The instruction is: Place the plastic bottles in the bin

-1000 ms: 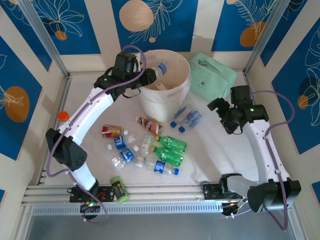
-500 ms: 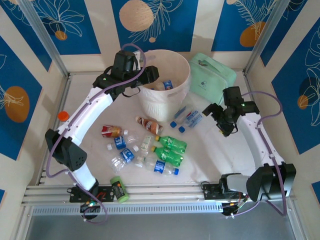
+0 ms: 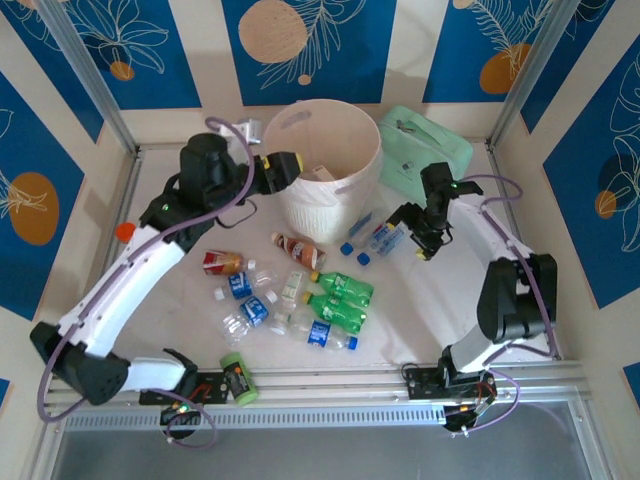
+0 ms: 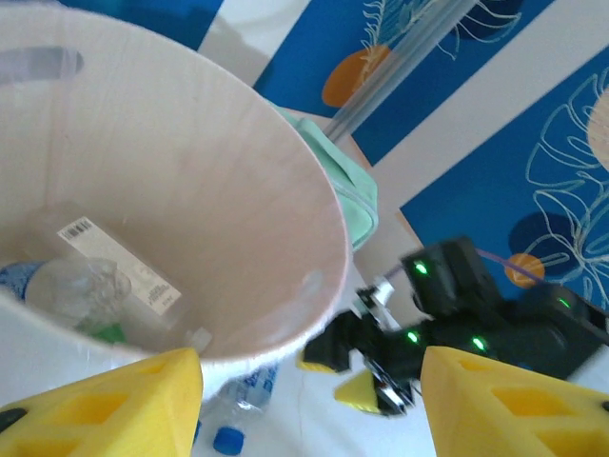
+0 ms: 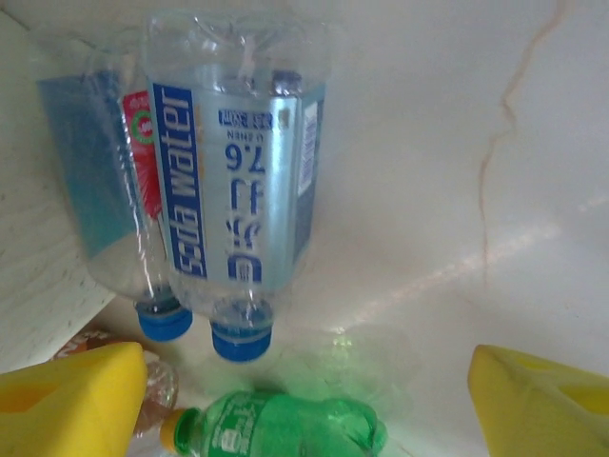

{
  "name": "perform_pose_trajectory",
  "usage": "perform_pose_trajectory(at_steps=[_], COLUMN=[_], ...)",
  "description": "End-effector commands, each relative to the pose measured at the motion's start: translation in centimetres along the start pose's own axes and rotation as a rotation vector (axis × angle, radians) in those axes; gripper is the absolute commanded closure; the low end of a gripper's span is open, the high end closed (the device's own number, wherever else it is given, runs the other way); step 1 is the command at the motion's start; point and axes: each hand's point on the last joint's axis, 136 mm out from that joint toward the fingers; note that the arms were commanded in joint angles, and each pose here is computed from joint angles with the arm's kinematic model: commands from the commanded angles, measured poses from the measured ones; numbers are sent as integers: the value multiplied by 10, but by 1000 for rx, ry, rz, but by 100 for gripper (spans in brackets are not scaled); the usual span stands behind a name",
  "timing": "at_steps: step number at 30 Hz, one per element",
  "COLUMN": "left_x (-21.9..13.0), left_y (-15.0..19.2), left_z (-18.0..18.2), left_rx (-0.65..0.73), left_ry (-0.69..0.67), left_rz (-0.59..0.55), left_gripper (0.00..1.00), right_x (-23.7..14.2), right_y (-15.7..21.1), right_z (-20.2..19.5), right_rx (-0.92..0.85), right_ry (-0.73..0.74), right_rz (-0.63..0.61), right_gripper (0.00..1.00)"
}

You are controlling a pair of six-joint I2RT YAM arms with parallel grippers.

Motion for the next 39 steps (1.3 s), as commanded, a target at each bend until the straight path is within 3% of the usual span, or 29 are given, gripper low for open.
perform_pose_trajectory(at_steps=[1,8,30,39], left_x=[-3,-5,7,11], left_y=[20,50,56,57], left_z=[-9,-3,-9,-10], left_rx=[-25,-102,-103,-107], left_ry=[81,103,135,133], left_rz=[8,39,66,72], left_gripper=[38,38,39,38], right_x=[7,39,86,76], right_y=[-2,-11,-18,-18], right_z=[19,25,-3,-11], right_rx=[-18,-6,38,24], right_ry=[-25,30,147,151], right_rz=[19,54,81,49], right_gripper=[12,19,22,35])
Point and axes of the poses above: each hand's point on the last joint's axis, 136 mm out from that joint toward the fingers, its own x axis out along the fingers, its own z axis along the line the jaws close on, y = z × x, and after that the axes turned 11 degrees about x, right-handed
